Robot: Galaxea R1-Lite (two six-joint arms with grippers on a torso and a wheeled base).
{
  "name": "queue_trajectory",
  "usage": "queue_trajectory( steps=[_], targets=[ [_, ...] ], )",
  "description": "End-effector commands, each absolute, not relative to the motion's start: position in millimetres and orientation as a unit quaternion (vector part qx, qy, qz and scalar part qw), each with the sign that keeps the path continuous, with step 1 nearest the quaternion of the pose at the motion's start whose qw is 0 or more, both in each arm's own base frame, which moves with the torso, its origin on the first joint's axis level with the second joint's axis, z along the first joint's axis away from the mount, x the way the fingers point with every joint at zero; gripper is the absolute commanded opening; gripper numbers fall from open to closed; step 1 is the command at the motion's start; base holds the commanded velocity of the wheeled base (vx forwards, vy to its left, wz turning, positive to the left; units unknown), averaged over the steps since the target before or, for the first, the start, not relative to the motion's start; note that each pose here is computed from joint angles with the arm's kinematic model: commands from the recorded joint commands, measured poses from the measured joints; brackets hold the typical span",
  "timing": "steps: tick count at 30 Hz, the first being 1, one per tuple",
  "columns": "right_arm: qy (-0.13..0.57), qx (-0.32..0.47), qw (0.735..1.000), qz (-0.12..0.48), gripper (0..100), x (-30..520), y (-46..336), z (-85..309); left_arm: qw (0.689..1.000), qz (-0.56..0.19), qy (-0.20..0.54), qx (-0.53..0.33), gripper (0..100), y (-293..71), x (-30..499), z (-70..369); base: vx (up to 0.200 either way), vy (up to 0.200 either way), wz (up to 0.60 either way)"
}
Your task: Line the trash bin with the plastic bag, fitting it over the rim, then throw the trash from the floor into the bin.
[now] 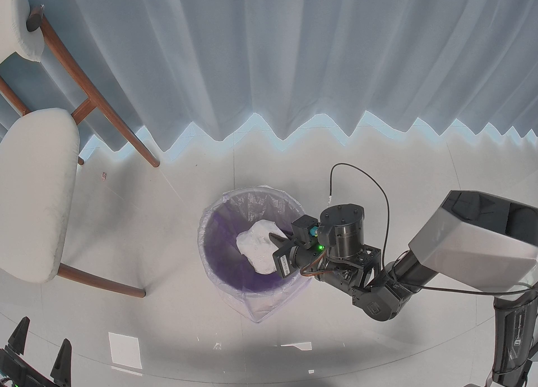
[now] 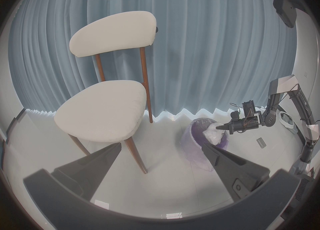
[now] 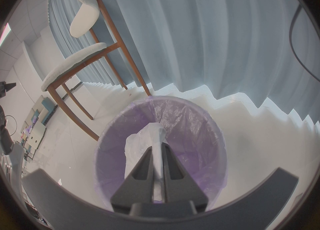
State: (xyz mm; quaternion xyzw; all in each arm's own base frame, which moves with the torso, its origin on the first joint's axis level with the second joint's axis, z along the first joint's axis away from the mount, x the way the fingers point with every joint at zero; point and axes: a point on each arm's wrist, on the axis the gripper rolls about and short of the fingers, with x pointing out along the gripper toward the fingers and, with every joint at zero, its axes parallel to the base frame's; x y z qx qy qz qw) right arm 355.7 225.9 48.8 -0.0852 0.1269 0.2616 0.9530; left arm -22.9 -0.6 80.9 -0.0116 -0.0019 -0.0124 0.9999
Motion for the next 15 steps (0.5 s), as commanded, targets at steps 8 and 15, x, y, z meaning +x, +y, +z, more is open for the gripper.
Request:
queue_trajectory(
  steps=[8, 15],
  targets=[
    [0.128, -0.085, 0.954, 0.259, 0, 371.7, 233.3, 30.6, 1.0, -0.012, -0.001, -0.011, 100, -0.6, -22.8, 75.8, 0.0, 0.0, 0.0],
    [0.123, -0.078, 0.958, 0.248, 0, 378.8, 239.6, 27.1, 1.0, -0.012, -0.001, -0.011, 100, -0.6, -22.8, 75.8, 0.0, 0.0, 0.0]
  ],
)
